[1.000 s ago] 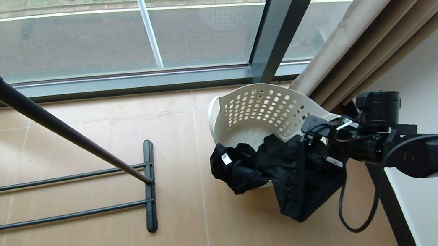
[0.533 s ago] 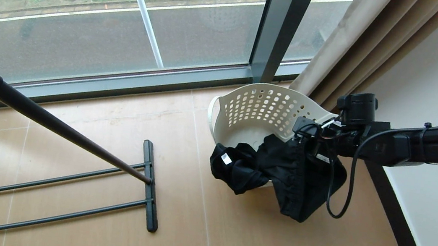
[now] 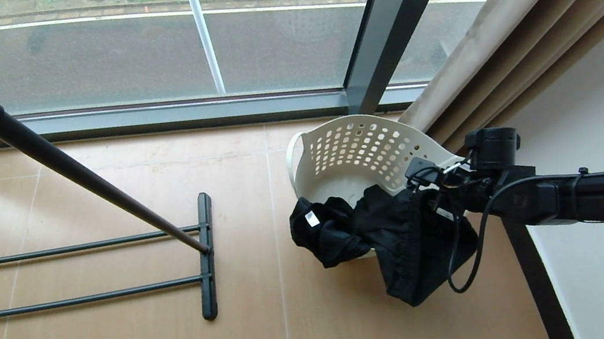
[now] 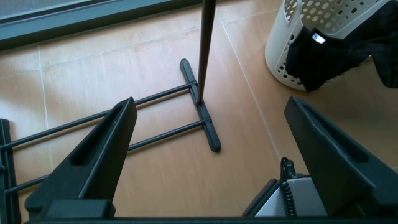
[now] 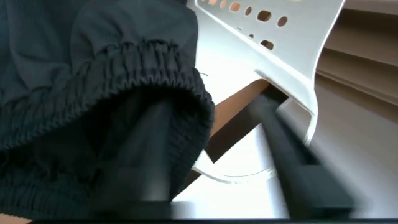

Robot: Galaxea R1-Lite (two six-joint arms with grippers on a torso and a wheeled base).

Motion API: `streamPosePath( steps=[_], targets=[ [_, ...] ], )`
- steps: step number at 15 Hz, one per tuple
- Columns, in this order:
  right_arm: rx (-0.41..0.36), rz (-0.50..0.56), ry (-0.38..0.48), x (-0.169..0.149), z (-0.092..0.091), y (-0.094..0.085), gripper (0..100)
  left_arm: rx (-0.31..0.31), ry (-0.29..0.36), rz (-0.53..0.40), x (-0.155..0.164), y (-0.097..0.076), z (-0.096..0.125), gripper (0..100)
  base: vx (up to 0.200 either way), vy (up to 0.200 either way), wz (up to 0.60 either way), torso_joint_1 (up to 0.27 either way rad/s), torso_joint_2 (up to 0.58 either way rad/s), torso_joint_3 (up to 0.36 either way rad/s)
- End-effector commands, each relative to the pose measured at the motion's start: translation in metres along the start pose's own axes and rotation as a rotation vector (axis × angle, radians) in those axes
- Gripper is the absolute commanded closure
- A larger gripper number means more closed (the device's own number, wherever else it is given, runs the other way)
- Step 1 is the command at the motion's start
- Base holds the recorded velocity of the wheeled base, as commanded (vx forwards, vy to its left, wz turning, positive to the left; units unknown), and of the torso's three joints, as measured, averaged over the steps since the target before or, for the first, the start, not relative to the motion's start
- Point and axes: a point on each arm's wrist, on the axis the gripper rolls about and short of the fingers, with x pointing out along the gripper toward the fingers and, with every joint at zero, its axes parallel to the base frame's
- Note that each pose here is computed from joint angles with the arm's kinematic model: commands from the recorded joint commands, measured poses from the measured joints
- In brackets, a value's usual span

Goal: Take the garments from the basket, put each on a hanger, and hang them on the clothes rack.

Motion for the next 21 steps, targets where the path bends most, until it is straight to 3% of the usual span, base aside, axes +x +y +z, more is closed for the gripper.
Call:
streamPosePath(
  steps=[1, 5, 8, 11, 12, 13, 14, 15, 17, 18, 20, 21],
  targets=[
    [0.001, 0.002, -0.001, -0.002, 0.0, 0.0, 100, 0.0, 0.0, 0.0, 0.0, 0.0, 0.0, 0, 0.0, 0.0, 0.0, 0.0, 0.0, 0.0],
    [0.014, 0.004, -0.01, -0.018, -0.002, -0.001, 100, 0.0, 0.0, 0.0, 0.0, 0.0, 0.0, 0, 0.0, 0.0, 0.0, 0.0, 0.0, 0.0],
    [0.074, 0.02, -0.079, -0.096, -0.005, 0.008, 100, 0.0, 0.0, 0.0, 0.0, 0.0, 0.0, 0, 0.0, 0.0, 0.0, 0.0, 0.0, 0.0],
    [0.201, 0.016, -0.177, -0.177, -0.028, 0.016, 100, 0.009, 0.0, -0.005, 0.0, 0.0, 0.0, 0, 0.0, 0.0, 0.0, 0.0, 0.0, 0.0],
    [0.21, 0.014, -0.189, -0.183, -0.029, 0.016, 100, 0.009, 0.0, -0.005, 0.0, 0.0, 0.0, 0, 0.0, 0.0, 0.0, 0.0, 0.0, 0.0],
    [0.312, 0.013, -0.256, -0.224, -0.045, 0.026, 100, 0.009, 0.0, -0.005, 0.0, 0.0, 0.0, 0, 0.0, 0.0, 0.0, 0.0, 0.0, 0.0],
    [0.375, 0.018, -0.289, -0.243, -0.056, 0.033, 100, 0.008, 0.0, -0.005, 0.0, 0.0, 0.0, 0, 0.0, 0.0, 0.0, 0.0, 0.0, 0.0],
    [0.379, 0.018, -0.29, -0.244, -0.057, 0.034, 100, 0.008, 0.0, -0.005, 0.0, 0.0, 0.0, 0, 0.0, 0.0, 0.0, 0.0, 0.0, 0.0],
    [0.498, 0.019, -0.368, -0.281, -0.08, 0.05, 100, 0.009, 0.0, -0.006, 0.0, 0.0, 0.0, 0, 0.0, 0.0, 0.0, 0.0, 0.0, 0.0],
    [0.548, 0.031, -0.368, -0.287, -0.09, 0.061, 100, 0.009, 0.0, -0.006, 0.0, 0.0, 0.0, 0, 0.0, 0.0, 0.0, 0.0, 0.0, 0.0],
    [0.568, 0.04, -0.371, -0.287, -0.09, 0.062, 100, 0.009, 0.0, -0.008, 0.0, 0.0, 0.0, 0, 0.0, 0.0, 0.0, 0.0, 0.0, 0.0],
    [0.575, 0.041, -0.421, -0.286, -0.087, 0.058, 100, 0.009, 0.0, -0.008, 0.0, 0.0, 0.0, 0, 0.0, 0.0, 0.0, 0.002, 0.0, 0.061]
  ],
)
